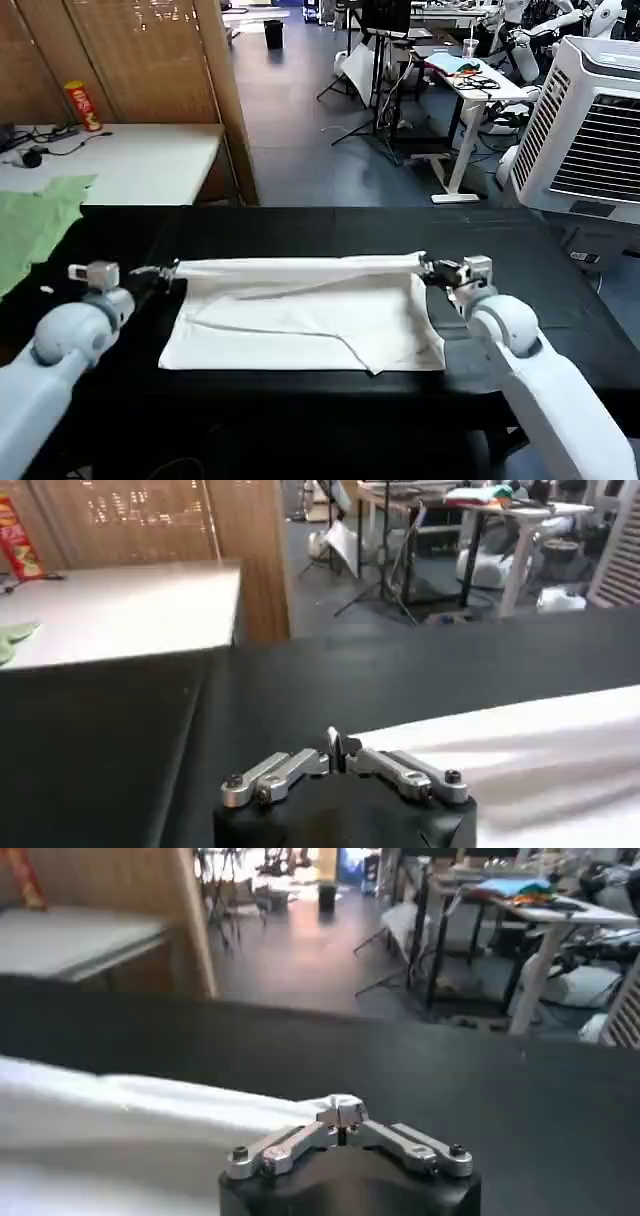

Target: Fold and organize the clothes.

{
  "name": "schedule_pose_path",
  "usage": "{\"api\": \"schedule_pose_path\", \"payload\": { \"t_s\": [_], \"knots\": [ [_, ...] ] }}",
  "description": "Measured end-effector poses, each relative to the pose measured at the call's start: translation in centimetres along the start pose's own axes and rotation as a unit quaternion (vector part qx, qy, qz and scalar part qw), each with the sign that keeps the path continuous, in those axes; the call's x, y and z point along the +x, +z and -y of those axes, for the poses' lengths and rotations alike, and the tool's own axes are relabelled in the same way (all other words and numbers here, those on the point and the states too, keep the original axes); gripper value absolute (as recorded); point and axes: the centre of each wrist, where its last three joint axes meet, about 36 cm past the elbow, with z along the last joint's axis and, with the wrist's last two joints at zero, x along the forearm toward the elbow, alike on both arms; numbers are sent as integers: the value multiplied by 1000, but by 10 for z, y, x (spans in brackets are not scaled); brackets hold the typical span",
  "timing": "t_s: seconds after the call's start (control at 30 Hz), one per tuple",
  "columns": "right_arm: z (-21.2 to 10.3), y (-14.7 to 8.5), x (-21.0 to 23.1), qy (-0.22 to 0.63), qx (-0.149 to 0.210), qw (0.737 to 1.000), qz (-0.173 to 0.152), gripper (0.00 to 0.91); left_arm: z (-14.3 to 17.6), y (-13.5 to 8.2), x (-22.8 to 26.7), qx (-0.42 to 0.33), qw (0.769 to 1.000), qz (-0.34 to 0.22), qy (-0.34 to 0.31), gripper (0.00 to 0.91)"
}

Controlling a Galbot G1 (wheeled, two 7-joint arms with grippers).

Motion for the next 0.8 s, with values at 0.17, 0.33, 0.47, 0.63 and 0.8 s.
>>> {"api": "schedule_pose_path", "payload": {
  "t_s": [0.17, 0.33, 0.47, 0.63, 0.8],
  "knots": [
    [-5, 15, 9, -7, -2, 1000, -19, 0, 8, 15, 16, 1, 1000, -11, -4, 137],
    [-7, 22, 11, -15, -4, 999, -28, 0, 13, 28, 29, 7, 1000, -22, -8, 137],
    [-7, 23, 14, -20, -7, 999, -27, 878, 17, 38, 36, 9, 999, -35, -11, 878],
    [-2, 19, 21, -16, -10, 1000, -20, 878, 22, 42, 43, 13, 998, -55, -15, 878],
    [4, 7, 28, -12, -17, 1000, 1, 878, 27, 45, 52, 14, 997, -72, -22, 878]
  ]
}}
